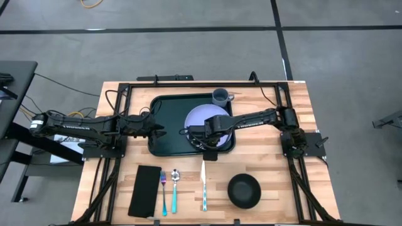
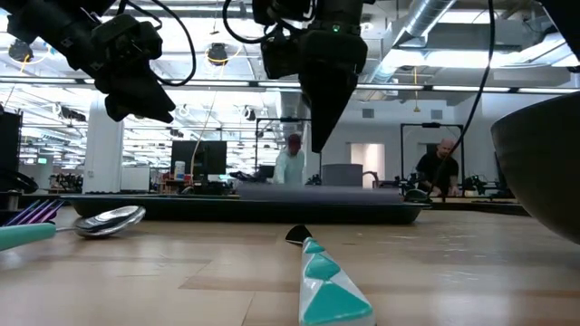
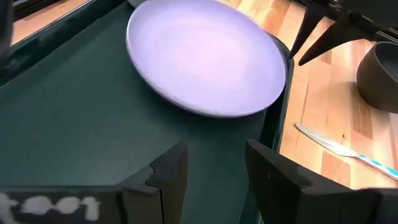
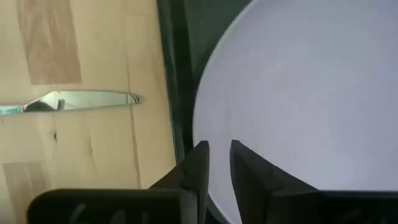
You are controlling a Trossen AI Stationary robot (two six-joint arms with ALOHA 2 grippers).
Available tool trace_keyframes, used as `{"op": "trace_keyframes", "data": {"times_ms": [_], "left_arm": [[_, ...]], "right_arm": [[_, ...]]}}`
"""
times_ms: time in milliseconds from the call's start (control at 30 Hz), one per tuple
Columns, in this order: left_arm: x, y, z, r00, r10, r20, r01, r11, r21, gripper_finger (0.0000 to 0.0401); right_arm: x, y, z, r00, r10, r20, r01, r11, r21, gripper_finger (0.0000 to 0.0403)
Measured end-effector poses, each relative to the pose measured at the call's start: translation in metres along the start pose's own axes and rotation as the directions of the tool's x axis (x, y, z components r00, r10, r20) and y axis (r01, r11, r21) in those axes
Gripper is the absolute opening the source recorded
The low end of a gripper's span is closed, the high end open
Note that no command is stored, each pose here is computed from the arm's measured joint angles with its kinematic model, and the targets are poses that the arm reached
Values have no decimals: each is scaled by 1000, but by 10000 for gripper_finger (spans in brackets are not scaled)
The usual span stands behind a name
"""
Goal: Set up tray
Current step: Put the black bowl on top of the violet plate on the black serving tray
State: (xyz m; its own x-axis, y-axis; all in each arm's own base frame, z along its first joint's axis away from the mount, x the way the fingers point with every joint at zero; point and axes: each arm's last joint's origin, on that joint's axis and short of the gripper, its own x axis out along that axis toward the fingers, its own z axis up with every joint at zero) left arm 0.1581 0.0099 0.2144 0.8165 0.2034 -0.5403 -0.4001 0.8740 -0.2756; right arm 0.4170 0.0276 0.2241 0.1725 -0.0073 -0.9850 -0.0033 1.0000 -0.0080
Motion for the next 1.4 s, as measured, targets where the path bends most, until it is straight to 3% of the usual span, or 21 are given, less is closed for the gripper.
{"op": "trace_keyframes", "data": {"times_ms": [167, 367, 600, 733, 967, 1100, 1200, 1300, 1400], "left_arm": [[0, 0, 0, 1000, -1, 0, 1, 1000, 1, 149], [0, 0, 0, 1000, -1, -1, 1, 1000, 1, 149], [0, 0, -1, 1000, 1, -7, -1, 1000, 2, 149], [0, 1, -2, 1000, 7, -19, -7, 1000, 5, 149], [0, 0, -2, 999, -26, -36, 26, 1000, 3, 149], [0, 0, -2, 999, -31, -37, 31, 1000, 0, 149], [0, 0, -2, 999, -32, -35, 32, 999, -2, 149], [0, 0, -2, 999, -32, -35, 32, 999, -4, 149], [0, 0, -2, 999, -32, -35, 32, 999, -4, 149]], "right_arm": [[-3, -7, 3, 999, 21, 36, -25, 994, 110, 58], [-44, -10, -3, 984, 38, 176, -84, 962, 261, 59], [-70, 4, -50, 974, 34, 225, -124, 906, 404, 59], [-76, 14, -85, 970, 15, 244, -153, 817, 556, 59], [-86, 39, -145, 972, -34, 232, -167, 594, 787, 61], [-88, 53, -178, 991, -73, 108, -62, 470, 880, 80], [-88, 64, -196, 996, -86, 12, 24, 401, 916, 112], [-87, 78, -206, 997, -77, -32, 59, 378, 924, 154], [-86, 94, -210, 999, -13, -39, 41, 416, 908, 195]]}}
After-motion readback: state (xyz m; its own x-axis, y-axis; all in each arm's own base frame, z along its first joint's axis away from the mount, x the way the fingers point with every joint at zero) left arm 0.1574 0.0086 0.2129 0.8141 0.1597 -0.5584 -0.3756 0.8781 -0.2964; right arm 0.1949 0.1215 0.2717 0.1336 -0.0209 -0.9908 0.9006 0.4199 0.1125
